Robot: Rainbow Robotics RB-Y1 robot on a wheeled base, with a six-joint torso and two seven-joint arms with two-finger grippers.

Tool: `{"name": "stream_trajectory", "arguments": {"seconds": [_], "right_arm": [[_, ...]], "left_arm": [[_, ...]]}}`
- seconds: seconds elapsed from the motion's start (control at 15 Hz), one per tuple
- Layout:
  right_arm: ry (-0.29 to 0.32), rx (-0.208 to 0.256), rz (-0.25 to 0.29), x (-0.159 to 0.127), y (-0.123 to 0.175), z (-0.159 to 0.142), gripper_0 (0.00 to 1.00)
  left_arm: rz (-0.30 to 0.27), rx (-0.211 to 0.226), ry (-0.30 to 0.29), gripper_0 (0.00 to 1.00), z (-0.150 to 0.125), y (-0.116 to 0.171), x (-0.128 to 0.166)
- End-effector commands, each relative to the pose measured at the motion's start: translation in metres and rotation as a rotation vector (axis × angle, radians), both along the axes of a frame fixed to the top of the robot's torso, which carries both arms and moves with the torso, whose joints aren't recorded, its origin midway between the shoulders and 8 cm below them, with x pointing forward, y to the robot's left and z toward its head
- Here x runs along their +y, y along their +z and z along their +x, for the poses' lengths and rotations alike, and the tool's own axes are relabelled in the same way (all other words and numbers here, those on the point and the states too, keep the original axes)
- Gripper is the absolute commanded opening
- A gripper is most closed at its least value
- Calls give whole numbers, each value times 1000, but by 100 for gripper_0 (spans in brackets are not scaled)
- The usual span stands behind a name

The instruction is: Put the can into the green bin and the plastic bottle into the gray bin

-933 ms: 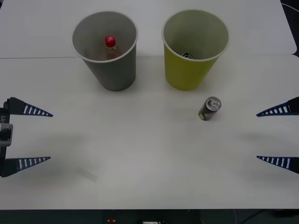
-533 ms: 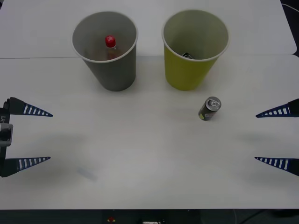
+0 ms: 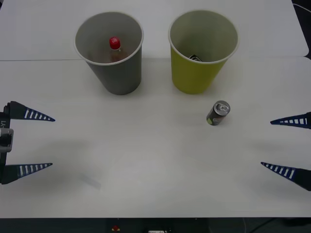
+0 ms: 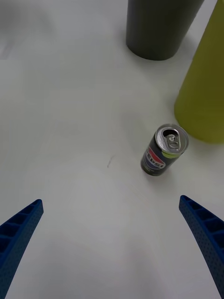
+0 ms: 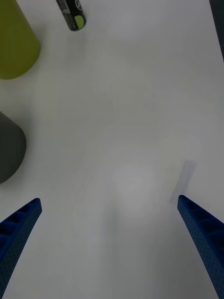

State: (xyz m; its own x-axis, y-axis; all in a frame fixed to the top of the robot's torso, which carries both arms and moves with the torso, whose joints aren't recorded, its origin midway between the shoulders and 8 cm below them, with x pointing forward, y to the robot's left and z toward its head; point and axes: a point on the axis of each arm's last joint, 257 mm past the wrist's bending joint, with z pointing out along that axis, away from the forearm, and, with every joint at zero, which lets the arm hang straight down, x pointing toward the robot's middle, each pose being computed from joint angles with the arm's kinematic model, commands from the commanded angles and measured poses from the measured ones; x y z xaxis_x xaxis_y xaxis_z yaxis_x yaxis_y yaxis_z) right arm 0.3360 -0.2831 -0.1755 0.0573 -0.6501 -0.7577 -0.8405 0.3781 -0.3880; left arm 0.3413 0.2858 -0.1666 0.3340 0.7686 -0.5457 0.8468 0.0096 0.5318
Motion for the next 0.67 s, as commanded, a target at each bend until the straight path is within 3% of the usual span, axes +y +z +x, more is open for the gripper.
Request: {"name": "stream_trajectory", "arguments": {"seconds": [0.07, 0.4, 0.67], "right_arm": [[-88, -5, 50, 7, -13, 2, 100], [-254, 2, 135, 10, -38, 10, 100], [-338, 58, 218, 12, -48, 8, 100]], "left_arm": [[0, 0, 0, 100, 0, 0, 0], [0, 0, 0, 100, 0, 0, 0], [0, 0, 0, 100, 0, 0, 0]]}}
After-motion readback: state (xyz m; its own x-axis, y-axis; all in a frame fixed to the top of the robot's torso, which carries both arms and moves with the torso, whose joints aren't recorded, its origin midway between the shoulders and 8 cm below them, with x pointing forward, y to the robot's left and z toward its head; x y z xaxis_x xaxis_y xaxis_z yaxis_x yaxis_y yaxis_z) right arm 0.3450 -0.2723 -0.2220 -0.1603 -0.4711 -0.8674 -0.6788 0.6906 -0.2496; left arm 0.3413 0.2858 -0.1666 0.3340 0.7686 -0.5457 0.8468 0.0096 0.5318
